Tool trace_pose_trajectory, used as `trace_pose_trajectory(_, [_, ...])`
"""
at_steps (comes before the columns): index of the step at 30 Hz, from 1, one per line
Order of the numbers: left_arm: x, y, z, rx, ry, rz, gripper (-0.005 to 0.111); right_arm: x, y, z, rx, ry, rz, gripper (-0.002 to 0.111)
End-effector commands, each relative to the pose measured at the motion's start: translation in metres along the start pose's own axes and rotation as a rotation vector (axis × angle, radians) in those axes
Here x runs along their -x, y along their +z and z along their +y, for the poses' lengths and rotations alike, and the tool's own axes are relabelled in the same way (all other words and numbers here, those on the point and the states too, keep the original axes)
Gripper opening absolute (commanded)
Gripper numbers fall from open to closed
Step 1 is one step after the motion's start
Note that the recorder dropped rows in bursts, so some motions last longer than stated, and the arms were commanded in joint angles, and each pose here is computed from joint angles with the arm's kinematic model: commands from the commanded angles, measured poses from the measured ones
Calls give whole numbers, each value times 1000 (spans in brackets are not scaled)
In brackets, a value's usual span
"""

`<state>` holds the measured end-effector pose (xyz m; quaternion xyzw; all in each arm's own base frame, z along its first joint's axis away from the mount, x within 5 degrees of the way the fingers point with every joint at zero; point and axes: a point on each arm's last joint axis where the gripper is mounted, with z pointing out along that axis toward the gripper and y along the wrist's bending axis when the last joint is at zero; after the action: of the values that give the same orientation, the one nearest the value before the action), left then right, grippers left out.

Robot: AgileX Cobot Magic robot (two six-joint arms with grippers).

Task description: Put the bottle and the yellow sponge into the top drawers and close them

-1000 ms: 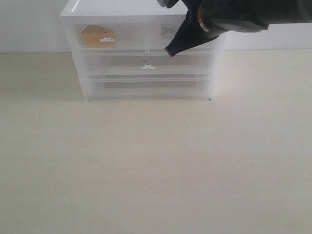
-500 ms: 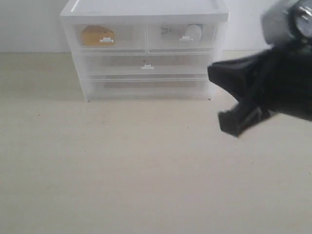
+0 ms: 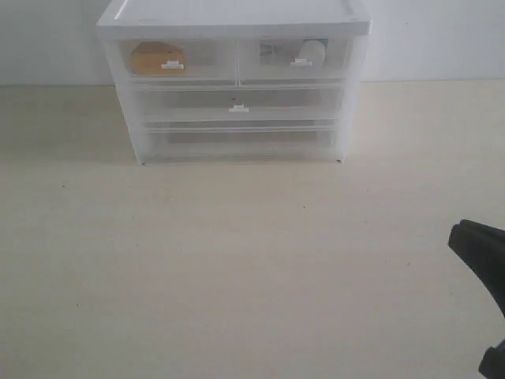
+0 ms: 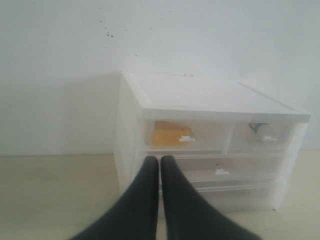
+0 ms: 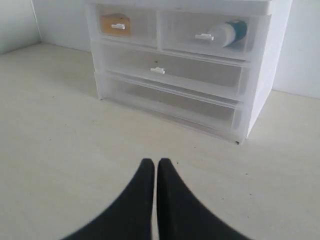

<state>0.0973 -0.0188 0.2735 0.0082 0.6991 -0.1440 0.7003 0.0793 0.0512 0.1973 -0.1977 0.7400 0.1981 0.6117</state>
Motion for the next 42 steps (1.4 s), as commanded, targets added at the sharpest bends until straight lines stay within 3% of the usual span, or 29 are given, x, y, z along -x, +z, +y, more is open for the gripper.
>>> trace_pose_trajectory(1, [-1, -1, 0, 2, -11, -4, 4, -1, -3, -1, -10, 9, -1, 2])
trace_pose_trajectory(5, [-1, -1, 0, 2, -11, -4, 4, 4, -11, -6, -65, 21, -78, 2])
trace_pose_trajectory(9, [-1, -1, 0, 2, -11, -4, 4, 11, -28, -20, -270, 107, -222, 2])
trace_pose_trajectory(12, [-1, -1, 0, 2, -11, -4, 4, 7, -38, -26, -413, 117, -229, 2])
trace_pose_trajectory(16, [-1, -1, 0, 2, -11, -4, 4, 1, -46, -29, -505, 131, -208, 2])
trace_pose_trajectory(35, [-1, -1, -1, -9, -11, 1, 4, -5, -46, -29, -520, 147, -155, 2])
trace_pose_trajectory(38, [0, -1, -1, -13, 88, -12, 4, -5, -46, -29, -520, 147, -155, 2])
trace_pose_trajectory(40, [1, -2, 7, 63, 4, -108, 4, -5, -46, -29, -520, 147, -155, 2])
trace_pose_trajectory(42, [-15, -10, 22, 206, 45, -138, 4, -5, -46, -29, -520, 147, -155, 2])
